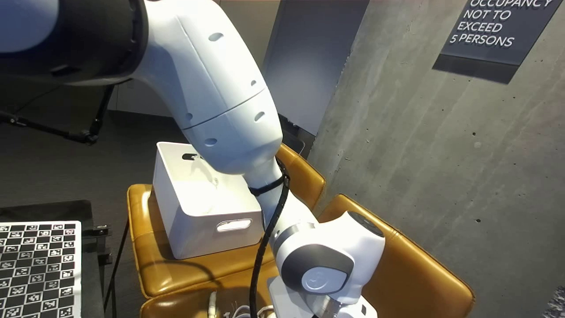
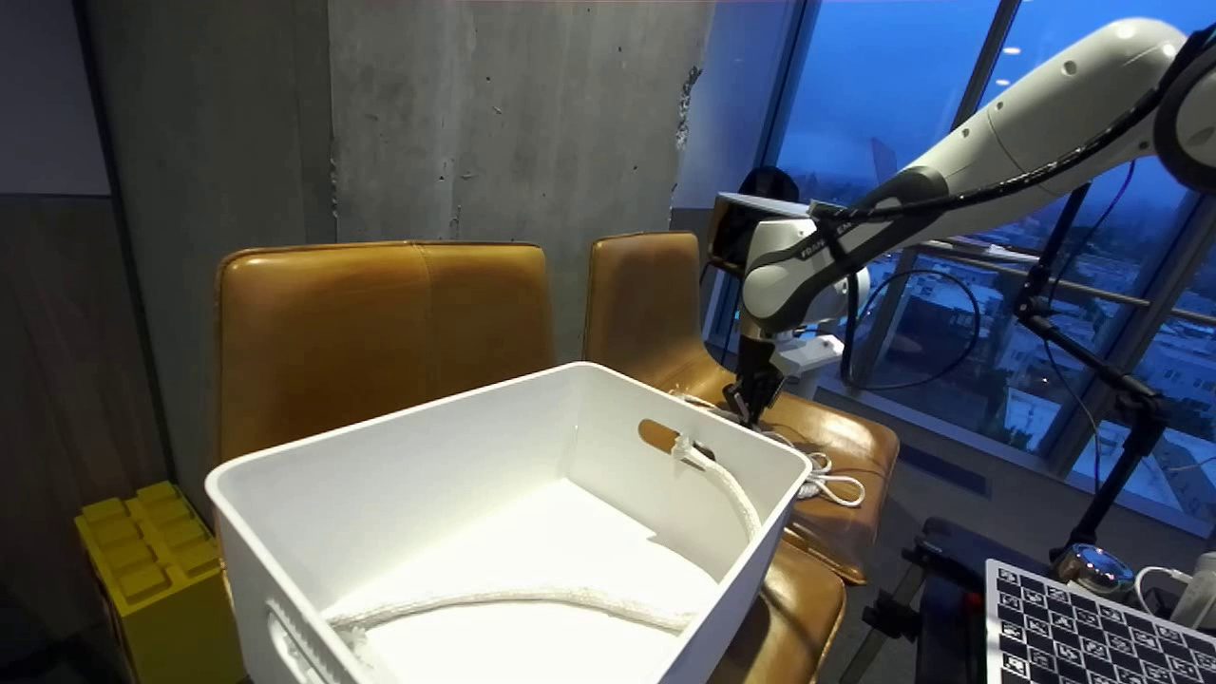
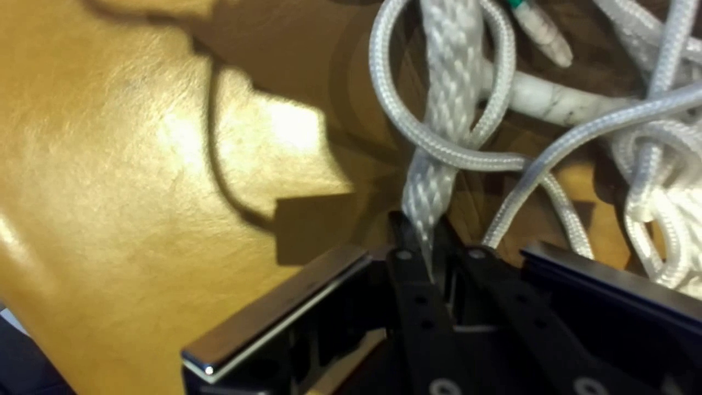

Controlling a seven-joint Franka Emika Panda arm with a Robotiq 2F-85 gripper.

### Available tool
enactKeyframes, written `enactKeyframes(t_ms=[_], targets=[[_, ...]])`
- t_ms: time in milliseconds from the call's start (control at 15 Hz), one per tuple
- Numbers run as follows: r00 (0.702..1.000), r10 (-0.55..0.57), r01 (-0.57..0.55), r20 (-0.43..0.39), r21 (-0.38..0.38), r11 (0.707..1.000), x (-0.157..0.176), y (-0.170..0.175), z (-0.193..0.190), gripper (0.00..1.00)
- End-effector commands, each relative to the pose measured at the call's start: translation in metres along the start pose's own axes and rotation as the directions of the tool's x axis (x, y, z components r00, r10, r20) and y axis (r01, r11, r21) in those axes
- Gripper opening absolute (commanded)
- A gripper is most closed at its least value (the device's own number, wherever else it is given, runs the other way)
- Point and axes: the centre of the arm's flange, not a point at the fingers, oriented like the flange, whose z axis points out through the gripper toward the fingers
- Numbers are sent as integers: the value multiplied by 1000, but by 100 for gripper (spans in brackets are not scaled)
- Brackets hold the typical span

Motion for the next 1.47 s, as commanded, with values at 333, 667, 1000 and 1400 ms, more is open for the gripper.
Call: enactKeyframes(t_ms=[333, 667, 1000, 1400], targets=[[993, -57, 58, -107, 8, 998, -25, -25, -136, 3], [973, -99, 108, -209, 35, 994, -39, -77, -244, 3], [942, -160, 189, -294, 74, 979, -69, -133, -350, 3], [906, -213, 260, -365, 83, 962, -98, -173, -409, 3]])
